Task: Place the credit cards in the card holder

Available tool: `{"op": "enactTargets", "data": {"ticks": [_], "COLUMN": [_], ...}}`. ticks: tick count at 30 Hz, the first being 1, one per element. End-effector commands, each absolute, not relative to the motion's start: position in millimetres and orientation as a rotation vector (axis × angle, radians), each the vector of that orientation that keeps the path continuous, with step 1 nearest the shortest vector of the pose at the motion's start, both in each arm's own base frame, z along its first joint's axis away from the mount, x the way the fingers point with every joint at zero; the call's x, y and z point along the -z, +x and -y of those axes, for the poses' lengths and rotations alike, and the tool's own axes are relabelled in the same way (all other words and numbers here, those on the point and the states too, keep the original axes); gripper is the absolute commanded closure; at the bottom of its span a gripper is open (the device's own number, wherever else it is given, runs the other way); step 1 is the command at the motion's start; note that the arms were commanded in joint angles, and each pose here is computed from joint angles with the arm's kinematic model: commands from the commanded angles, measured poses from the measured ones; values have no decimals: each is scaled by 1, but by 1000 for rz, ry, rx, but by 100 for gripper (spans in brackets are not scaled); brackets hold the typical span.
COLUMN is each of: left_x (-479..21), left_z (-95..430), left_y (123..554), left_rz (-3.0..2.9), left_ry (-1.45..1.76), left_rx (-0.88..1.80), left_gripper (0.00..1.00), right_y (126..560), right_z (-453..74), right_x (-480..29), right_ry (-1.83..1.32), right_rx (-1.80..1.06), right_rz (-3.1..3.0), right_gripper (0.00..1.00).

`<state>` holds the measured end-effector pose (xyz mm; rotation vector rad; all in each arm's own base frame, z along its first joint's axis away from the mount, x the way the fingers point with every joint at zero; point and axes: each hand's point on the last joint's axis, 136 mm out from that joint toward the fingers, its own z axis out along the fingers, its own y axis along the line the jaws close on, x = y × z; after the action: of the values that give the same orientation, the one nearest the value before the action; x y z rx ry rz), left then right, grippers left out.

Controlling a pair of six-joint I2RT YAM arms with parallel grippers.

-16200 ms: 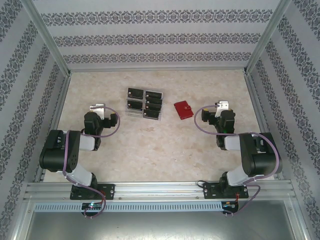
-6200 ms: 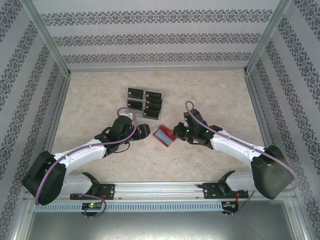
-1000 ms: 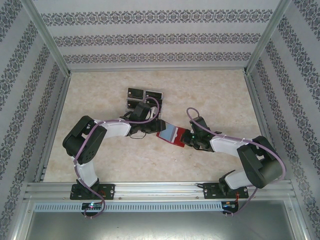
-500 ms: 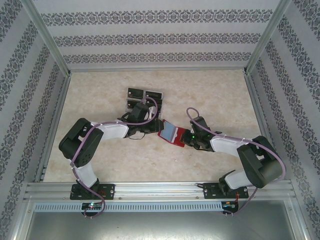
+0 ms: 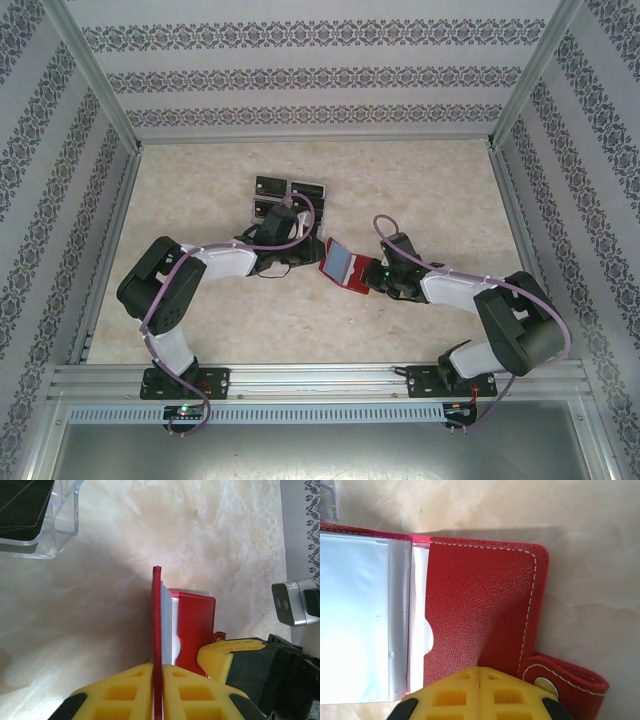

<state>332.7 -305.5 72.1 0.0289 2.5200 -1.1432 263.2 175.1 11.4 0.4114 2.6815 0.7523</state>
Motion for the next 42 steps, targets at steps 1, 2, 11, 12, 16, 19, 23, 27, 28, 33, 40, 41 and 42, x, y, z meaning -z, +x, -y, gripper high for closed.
{"op": "enactTargets", "data": {"ticks": [1, 2, 11, 12, 16, 19, 23, 27, 28, 33, 40, 41, 42], "left_x": [-82, -81, -80, -82, -91, -95, -104, -111, -112, -108, -86, -84, -82], "left_z": [314, 314, 301, 297, 277, 261, 244, 239, 241, 262, 304, 310, 313], "left_y": [333, 333, 331, 331, 325, 317, 306, 296, 294, 287, 275, 274, 273], "left_rz": [-2475, -2479, -2489, -2487, -2484, -2499, -2508, -2510, -2508, -2527, -2579, -2579, -2582], "left_ry": [69, 70, 59, 54, 43, 35, 39, 61, 68, 146, 266, 273, 275], "left_rx": [1186, 1186, 1091, 1065, 951, 866, 784, 733, 729, 676, 653, 662, 668], "left_gripper": [90, 91, 100, 100, 100, 100, 100, 100, 100, 100, 100, 100, 100], "right_y": [220, 220, 227, 229, 239, 247, 253, 254, 254, 251, 245, 244, 243], "right_z": [-131, -131, -153, -159, -182, -196, -202, -202, -202, -199, -190, -188, -186], "right_x": [40, 40, 21, 15, -20, -48, -74, -84, -84, -72, -55, -53, -52], "right_ry": [502, 501, 404, 375, 272, 217, 198, 194, 194, 201, 213, 217, 218], "right_rx": [-447, -447, -602, -633, -726, -789, -833, -845, -843, -826, -770, -754, -747], "right_rz": [-2881, -2881, -2877, -2871, -2822, -2768, -2713, -2688, -2689, -2709, -2739, -2745, -2746], "right_gripper": [95, 95, 82, 77, 63, 56, 53, 53, 52, 52, 52, 52, 52]}}
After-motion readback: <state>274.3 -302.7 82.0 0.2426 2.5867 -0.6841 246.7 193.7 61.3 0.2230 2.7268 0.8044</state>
